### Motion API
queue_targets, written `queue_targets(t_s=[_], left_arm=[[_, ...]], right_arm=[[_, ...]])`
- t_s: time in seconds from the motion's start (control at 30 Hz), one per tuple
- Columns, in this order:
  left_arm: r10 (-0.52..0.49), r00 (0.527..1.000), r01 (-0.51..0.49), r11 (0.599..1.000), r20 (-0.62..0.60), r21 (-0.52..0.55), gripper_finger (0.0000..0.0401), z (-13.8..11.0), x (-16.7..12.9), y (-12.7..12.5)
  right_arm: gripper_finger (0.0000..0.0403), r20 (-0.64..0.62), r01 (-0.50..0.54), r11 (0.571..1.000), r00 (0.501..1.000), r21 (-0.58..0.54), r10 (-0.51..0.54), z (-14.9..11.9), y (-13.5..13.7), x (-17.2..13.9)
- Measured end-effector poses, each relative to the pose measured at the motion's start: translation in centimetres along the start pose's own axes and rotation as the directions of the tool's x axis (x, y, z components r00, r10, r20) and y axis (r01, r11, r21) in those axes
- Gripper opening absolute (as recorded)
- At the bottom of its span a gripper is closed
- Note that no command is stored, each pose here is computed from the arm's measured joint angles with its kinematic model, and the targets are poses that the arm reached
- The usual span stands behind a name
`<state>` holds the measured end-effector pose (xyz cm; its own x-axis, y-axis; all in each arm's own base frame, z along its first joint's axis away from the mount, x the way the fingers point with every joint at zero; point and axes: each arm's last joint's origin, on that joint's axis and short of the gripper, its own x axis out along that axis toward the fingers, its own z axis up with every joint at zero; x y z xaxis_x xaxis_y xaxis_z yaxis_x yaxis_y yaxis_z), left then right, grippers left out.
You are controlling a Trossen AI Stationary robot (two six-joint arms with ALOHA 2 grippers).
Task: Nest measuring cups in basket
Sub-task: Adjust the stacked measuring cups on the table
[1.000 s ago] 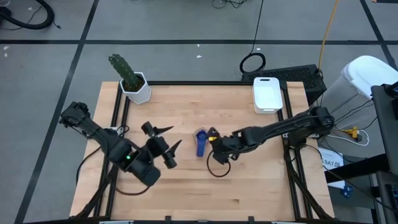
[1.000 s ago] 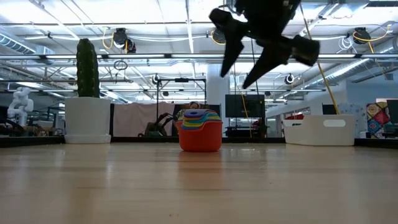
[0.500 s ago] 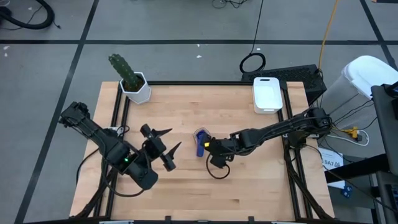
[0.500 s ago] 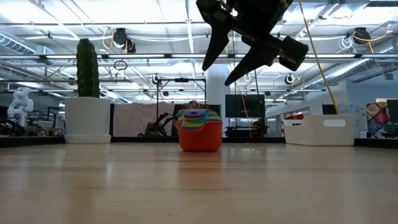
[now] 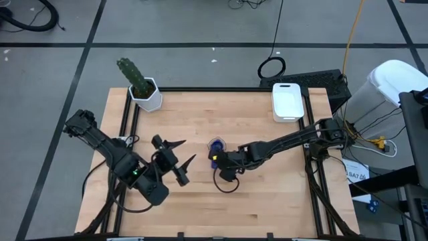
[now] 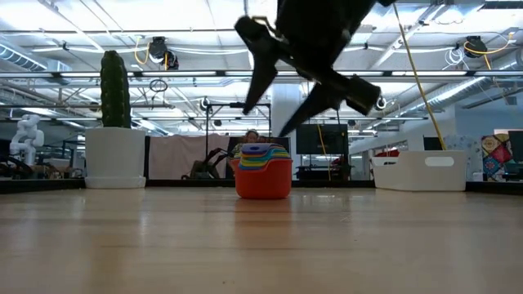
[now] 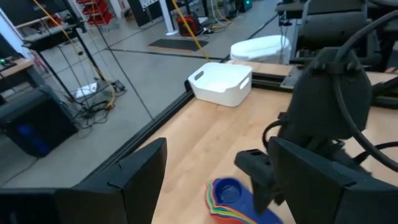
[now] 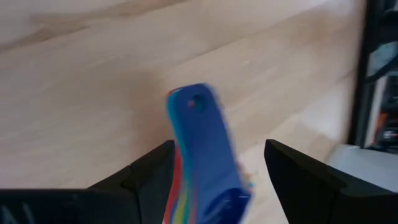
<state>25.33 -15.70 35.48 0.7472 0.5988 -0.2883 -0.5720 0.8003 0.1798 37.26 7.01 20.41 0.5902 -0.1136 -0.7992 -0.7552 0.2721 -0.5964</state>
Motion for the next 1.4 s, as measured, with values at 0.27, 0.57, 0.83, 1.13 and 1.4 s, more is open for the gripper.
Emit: queue_targets(t_s=[0.27, 0.57, 0.83, 1.13, 1.4], left_arm=[[-0.029, 0.999, 0.029, 0.999, 0.017, -0.015, 0.0282, 0.2, -0.5, -0.4], [-0.041, 0.999, 0.041, 0.999, 0.020, 0.001, 0.0282, 0.1, -0.9, -0.6], [-0.065, 0.998, 0.065, 0.998, 0.005, -0.011, 0.0282, 0.1, -0.9, -0.7], [-0.092, 0.996, 0.092, 0.996, 0.009, -0.011, 0.0282, 0.0, -1.5, -0.9], [-0.093, 0.996, 0.093, 0.996, 0.010, -0.012, 0.0282, 0.0, -1.6, -1.0]], right_arm=[[0.0242, 0.014, 0.032, 0.999, 0.999, -0.008, -0.031, 0.4, -1.5, -0.9], [0.0242, -0.016, -0.040, 0.999, 0.999, 0.009, 0.040, 0.1, -0.8, -0.9], [0.0242, 0.013, -0.018, 0.999, 1.000, 0.040, 0.018, 0.4, -0.8, 1.1], [0.0242, 0.003, -0.029, 0.998, 1.000, 0.047, 0.029, 0.1, -0.6, 2.5], [0.0242, -0.016, -0.014, 0.999, 1.000, 0.046, 0.015, -0.3, -0.9, 2.5]])
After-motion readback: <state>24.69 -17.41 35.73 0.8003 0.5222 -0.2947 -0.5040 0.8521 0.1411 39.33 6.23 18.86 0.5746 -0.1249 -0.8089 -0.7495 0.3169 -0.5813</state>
